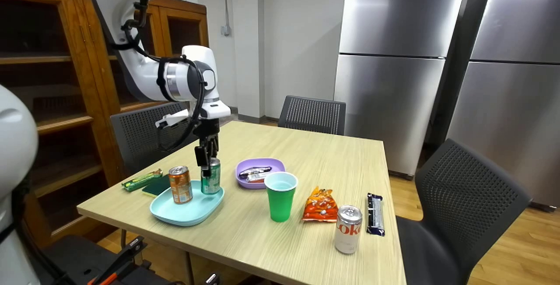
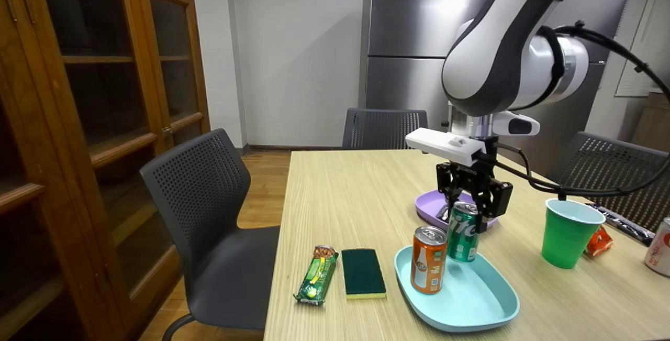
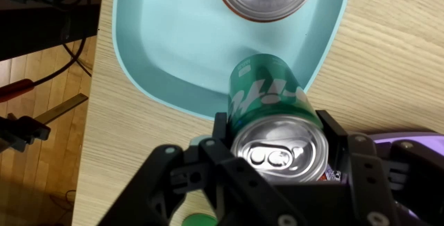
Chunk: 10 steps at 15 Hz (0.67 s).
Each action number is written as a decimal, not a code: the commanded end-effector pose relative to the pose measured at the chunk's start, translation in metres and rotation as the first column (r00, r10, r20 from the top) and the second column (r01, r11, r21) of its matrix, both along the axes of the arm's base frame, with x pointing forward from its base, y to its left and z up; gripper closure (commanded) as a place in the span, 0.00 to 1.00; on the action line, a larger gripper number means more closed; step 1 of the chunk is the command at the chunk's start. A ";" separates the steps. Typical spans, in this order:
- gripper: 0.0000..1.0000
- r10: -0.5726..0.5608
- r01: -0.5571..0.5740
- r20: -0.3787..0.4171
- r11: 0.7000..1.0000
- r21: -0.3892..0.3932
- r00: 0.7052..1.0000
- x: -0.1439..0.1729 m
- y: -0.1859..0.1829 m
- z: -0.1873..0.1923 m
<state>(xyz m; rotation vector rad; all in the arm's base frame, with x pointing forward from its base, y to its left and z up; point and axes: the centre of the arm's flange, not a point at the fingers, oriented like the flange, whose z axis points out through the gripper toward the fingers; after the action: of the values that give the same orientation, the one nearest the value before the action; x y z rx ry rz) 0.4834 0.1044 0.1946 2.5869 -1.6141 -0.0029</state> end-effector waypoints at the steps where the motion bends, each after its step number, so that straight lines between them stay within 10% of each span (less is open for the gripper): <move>1: 0.61 -0.005 0.005 0.019 1.000 -0.008 1.000 0.003 0.011 -0.003; 10: 0.61 0.009 -0.009 0.014 1.000 -0.008 1.000 0.003 0.017 -0.014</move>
<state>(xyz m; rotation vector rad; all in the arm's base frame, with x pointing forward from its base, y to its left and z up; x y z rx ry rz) 0.4827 0.1146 0.1791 2.5960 -1.5889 -0.0107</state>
